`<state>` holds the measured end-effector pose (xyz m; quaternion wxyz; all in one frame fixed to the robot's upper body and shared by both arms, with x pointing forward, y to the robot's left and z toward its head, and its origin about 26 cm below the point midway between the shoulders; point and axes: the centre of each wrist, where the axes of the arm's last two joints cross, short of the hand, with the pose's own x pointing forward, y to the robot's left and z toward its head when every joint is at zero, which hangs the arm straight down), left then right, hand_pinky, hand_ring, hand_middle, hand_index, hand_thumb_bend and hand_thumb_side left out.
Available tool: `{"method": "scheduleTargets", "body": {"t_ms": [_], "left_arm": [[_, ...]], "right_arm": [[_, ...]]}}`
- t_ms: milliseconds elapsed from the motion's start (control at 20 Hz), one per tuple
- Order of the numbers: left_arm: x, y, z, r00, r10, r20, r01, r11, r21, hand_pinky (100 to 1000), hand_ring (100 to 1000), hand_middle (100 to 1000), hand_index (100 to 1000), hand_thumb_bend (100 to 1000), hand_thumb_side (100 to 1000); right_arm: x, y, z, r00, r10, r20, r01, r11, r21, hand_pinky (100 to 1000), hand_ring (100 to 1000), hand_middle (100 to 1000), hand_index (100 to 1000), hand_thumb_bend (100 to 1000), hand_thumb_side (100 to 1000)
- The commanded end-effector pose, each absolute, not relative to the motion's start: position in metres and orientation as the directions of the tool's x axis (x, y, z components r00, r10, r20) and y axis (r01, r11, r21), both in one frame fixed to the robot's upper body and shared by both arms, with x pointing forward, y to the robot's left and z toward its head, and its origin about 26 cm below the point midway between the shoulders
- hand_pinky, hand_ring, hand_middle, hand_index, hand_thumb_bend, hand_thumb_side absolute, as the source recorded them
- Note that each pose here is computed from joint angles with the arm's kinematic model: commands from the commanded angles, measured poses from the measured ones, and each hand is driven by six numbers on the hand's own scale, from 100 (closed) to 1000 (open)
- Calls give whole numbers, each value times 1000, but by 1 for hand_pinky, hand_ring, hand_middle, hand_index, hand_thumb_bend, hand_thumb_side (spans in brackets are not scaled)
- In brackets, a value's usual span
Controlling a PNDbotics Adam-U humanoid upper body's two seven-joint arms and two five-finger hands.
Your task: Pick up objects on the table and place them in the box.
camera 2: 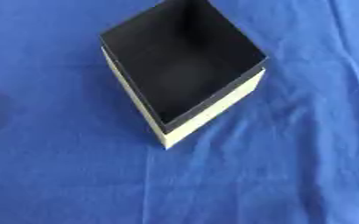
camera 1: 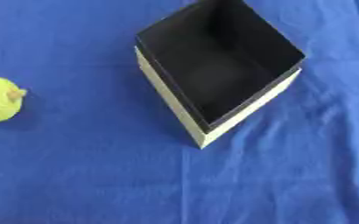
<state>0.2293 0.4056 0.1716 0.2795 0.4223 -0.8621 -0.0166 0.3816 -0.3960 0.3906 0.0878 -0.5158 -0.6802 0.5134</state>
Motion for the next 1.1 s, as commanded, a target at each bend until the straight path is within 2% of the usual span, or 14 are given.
{"method": "scheduleTargets", "body": {"t_ms": [50, 450, 700, 950, 1100], "left_arm": [[228, 408, 181, -496, -750, 438, -722, 636, 271, 537, 706, 688, 819, 352, 636], [229, 409, 186, -490, -763, 421, -730, 624, 280, 544, 709, 691, 819, 359, 626], [231, 410, 195, -444, -801, 401, -748, 578, 326, 550, 714, 697, 824, 361, 623], [234, 411, 207, -386, -857, 341, -747, 507, 431, 578, 731, 718, 845, 400, 541], [236, 411, 214, -342, -901, 269, -717, 435, 545, 627, 758, 748, 869, 450, 499]], "right_arm": [[372, -397, 406, -434, 789, -434, 644, -65, -762, 776, 715, 749, 759, 100, 100], [373, -396, 405, -441, 790, -427, 642, -55, -765, 777, 716, 746, 761, 100, 100], [373, -395, 405, -446, 788, -424, 640, -50, -767, 777, 716, 745, 761, 100, 100], [373, -395, 405, -447, 789, -422, 640, -48, -767, 777, 717, 744, 762, 100, 100], [373, -394, 405, -449, 786, -425, 641, -48, -766, 777, 715, 745, 761, 100, 100]]}}
